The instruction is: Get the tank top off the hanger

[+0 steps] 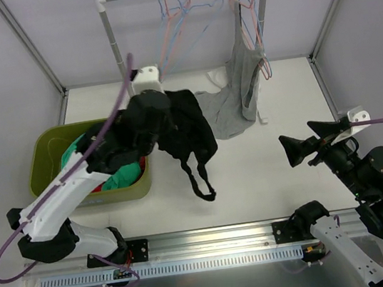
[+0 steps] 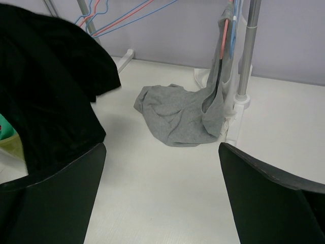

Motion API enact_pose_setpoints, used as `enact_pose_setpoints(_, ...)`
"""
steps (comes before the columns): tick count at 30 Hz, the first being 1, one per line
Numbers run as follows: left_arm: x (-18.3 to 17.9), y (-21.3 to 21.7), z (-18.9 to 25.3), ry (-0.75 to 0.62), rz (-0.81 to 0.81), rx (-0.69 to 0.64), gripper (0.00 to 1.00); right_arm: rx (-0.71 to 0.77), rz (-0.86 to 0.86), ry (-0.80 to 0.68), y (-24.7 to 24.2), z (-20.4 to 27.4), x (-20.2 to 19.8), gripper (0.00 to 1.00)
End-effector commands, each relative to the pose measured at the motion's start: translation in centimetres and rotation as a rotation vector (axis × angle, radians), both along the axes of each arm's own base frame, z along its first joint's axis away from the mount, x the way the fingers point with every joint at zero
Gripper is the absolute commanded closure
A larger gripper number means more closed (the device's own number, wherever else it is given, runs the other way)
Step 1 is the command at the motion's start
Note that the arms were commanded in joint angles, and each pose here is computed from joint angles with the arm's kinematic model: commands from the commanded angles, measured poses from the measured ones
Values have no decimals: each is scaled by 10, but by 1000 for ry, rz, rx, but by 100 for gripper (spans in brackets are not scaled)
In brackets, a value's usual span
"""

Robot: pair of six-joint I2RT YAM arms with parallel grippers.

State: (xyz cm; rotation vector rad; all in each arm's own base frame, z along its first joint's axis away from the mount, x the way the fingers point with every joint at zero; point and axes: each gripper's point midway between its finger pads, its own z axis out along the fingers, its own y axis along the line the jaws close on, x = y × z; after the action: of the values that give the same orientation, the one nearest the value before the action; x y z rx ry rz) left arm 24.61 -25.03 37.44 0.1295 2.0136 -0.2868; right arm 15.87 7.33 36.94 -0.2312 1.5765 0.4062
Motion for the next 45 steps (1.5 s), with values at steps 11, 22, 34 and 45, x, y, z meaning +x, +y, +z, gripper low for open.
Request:
enact_pose_setpoints(11,28,208,100,-187,511,35,100,-1,3,-80,-1,19,-2,1)
enact_pose_setpoints(22,67,272,-57,177,800,-76,100,16,56,-71,10,14,0,0)
enact_pose_setpoints(34,56,275,-287,670,1019,-253,100,30,115,-47,22,4,2,0)
enact_pose_setpoints(45,41,290,-126,156,913,-379,1,59,61,54,26,4,31,0)
